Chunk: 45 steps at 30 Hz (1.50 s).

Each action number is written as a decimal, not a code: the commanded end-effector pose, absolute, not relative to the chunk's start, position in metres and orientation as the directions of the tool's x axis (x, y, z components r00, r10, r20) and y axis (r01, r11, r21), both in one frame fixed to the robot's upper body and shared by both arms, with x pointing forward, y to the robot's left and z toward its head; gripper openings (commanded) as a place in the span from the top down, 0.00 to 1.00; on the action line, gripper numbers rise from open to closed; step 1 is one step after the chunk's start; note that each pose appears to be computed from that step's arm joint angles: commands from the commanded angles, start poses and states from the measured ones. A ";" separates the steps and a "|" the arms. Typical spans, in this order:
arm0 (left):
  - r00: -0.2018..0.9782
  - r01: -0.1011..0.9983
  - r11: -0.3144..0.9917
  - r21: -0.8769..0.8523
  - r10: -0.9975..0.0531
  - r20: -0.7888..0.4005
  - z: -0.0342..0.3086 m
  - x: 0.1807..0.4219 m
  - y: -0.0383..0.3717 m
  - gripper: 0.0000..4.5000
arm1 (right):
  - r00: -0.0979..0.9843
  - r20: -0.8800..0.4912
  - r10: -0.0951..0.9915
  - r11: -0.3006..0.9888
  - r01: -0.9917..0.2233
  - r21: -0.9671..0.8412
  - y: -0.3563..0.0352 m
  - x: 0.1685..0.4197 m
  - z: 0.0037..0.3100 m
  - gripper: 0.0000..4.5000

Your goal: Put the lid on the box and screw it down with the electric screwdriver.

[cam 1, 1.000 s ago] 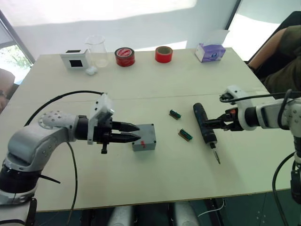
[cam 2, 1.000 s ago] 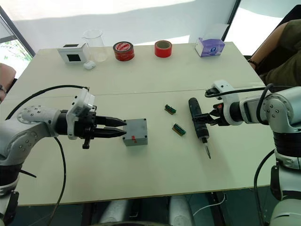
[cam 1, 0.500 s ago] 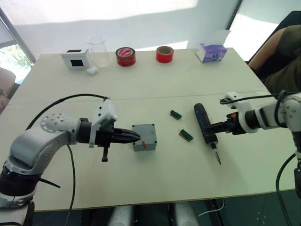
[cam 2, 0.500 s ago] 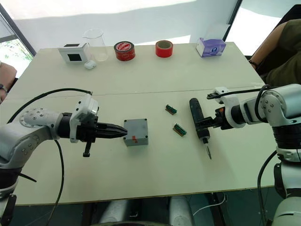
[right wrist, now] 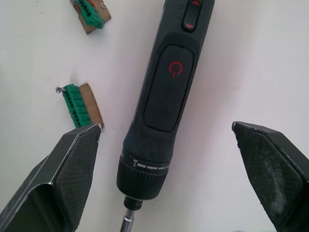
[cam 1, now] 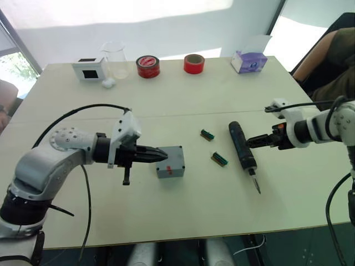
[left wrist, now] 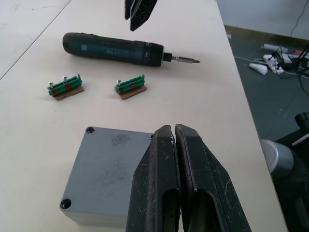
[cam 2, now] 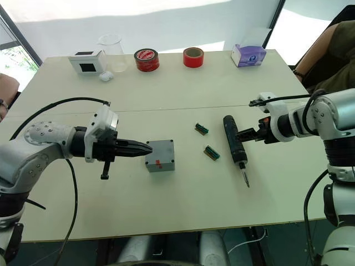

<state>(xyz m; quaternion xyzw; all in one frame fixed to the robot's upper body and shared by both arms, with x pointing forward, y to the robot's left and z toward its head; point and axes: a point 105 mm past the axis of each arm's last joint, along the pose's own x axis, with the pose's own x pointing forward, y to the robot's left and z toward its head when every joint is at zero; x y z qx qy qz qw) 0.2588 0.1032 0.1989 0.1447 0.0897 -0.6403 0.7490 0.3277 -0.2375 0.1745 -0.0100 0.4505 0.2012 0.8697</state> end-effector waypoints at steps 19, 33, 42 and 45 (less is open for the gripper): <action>0.226 0.971 0.188 0.148 -0.923 -0.310 0.196 0.273 0.110 0.98 | 0.395 -0.868 0.300 0.923 -0.349 0.160 -0.234 0.324 0.155 0.00; 0.252 0.966 0.221 0.135 -0.924 -0.287 0.191 0.271 0.106 0.98 | 0.381 -0.884 0.272 0.926 -0.354 0.133 -0.218 0.325 0.126 0.00; 0.256 0.966 0.232 0.118 -0.929 -0.266 0.188 0.272 0.102 1.00 | 0.316 -0.931 0.183 0.913 -0.405 0.042 -0.212 0.318 0.107 0.36; 0.252 0.966 0.230 0.114 -0.933 -0.255 0.186 0.272 0.098 1.00 | 0.322 -0.936 0.139 0.921 -0.389 0.003 -0.217 0.321 0.104 0.54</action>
